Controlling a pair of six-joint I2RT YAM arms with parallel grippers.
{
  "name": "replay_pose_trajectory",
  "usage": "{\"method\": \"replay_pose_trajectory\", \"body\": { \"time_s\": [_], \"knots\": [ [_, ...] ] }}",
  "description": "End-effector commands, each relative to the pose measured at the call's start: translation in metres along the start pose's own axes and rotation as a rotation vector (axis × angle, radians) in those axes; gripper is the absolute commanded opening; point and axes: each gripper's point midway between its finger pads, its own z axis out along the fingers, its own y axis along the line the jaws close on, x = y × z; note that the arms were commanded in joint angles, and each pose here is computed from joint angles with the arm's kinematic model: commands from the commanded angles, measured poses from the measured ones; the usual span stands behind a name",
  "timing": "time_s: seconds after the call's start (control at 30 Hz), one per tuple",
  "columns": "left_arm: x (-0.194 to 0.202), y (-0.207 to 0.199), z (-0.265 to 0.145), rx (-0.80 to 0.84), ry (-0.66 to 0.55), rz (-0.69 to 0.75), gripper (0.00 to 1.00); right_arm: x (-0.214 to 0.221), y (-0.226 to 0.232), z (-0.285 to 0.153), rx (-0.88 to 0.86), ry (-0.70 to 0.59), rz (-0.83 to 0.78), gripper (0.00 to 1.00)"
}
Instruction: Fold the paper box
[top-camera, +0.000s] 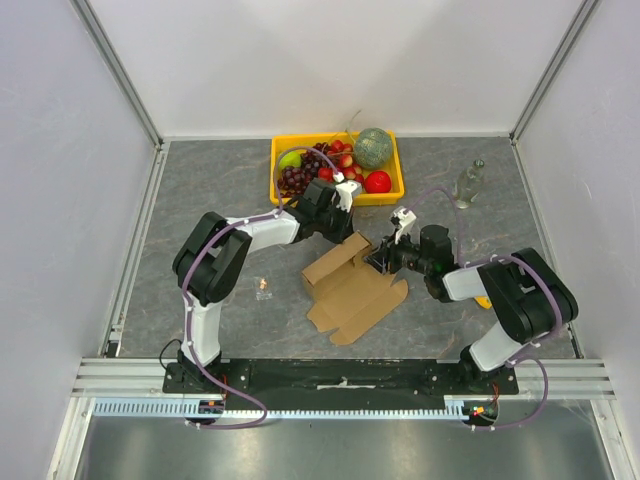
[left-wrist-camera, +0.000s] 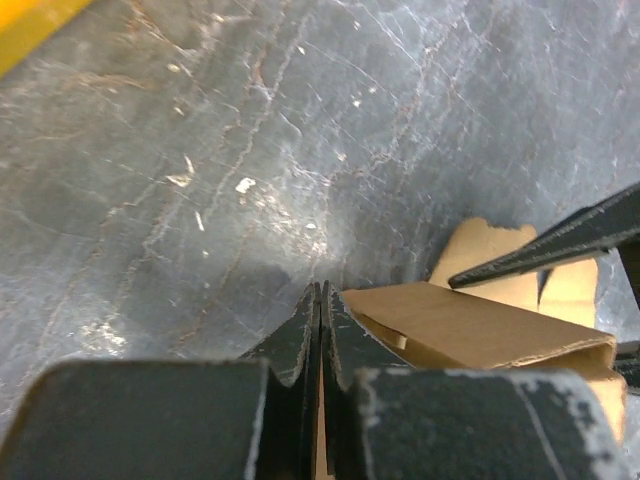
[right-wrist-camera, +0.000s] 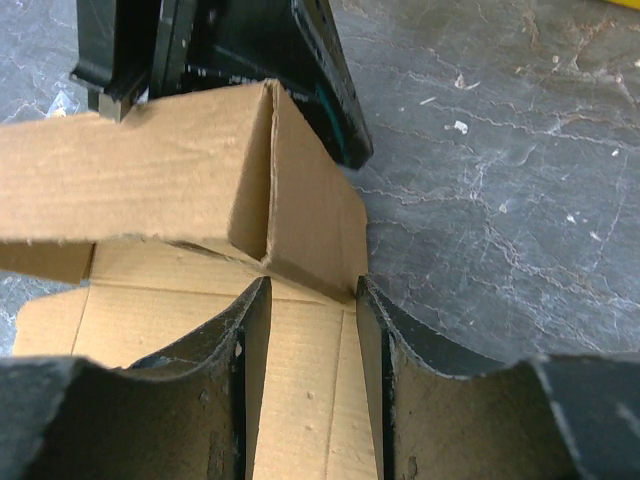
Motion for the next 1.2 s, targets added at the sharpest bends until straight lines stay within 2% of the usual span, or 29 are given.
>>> {"method": "replay_pose_trajectory", "body": {
  "time_s": [0.0, 0.37, 0.73, 1.17],
  "knots": [
    [-0.001, -0.020, 0.001, 0.128, -0.017, 0.016, 0.03, -0.024, 0.007, 0.009, -0.047, -0.103, -0.086, 0.47],
    [0.012, -0.018, 0.004, 0.128, 0.011, 0.009, 0.02, -0.029, 0.010, 0.019, -0.034, -0.148, -0.137, 0.49],
    [0.015, -0.021, 0.004, 0.147, 0.016, -0.004, 0.02, -0.026, -0.001, 0.022, 0.058, -0.172, -0.139, 0.33],
    [0.017, -0.025, 0.003, 0.171, 0.014, -0.021, 0.02, -0.018, -0.003, 0.029, 0.136, -0.136, -0.195, 0.18]
  ]
}}
